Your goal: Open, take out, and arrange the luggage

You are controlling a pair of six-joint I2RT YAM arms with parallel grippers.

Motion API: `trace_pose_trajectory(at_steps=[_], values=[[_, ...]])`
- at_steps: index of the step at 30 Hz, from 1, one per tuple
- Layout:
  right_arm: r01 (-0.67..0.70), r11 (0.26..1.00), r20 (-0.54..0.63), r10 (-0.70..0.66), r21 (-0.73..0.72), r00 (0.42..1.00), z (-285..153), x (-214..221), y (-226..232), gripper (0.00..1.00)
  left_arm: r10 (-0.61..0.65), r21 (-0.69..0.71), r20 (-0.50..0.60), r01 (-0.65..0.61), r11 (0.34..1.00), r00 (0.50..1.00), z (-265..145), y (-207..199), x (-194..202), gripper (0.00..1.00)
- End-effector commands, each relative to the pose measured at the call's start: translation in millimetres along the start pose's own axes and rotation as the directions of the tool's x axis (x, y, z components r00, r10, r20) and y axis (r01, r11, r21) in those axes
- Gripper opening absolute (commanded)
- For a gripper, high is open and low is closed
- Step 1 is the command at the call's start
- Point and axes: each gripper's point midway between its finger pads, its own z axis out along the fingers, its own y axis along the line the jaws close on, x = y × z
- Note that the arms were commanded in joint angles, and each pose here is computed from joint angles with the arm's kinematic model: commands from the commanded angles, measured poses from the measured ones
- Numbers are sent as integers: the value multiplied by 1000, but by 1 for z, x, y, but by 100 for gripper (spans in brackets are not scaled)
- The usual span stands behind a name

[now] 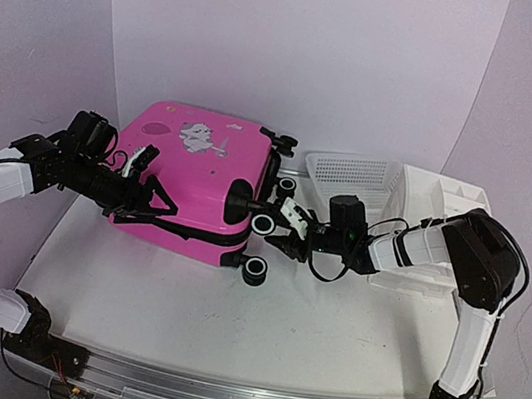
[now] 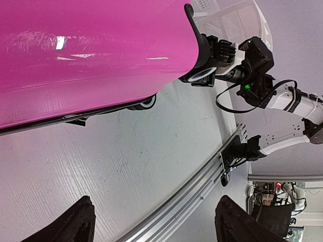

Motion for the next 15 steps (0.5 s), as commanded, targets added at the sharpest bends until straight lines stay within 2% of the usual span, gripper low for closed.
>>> trace_pose_trajectory(at_steps=[1,15], values=[[130,988,77,-136,83,988,10,-21,-13,49,56,13,38,-57,998,998,-1,-6,-9,82],[153,975,109,-172,161,979,31,-34,-19,33,59,10,44,-60,998,997,-3,-7,-9,82]])
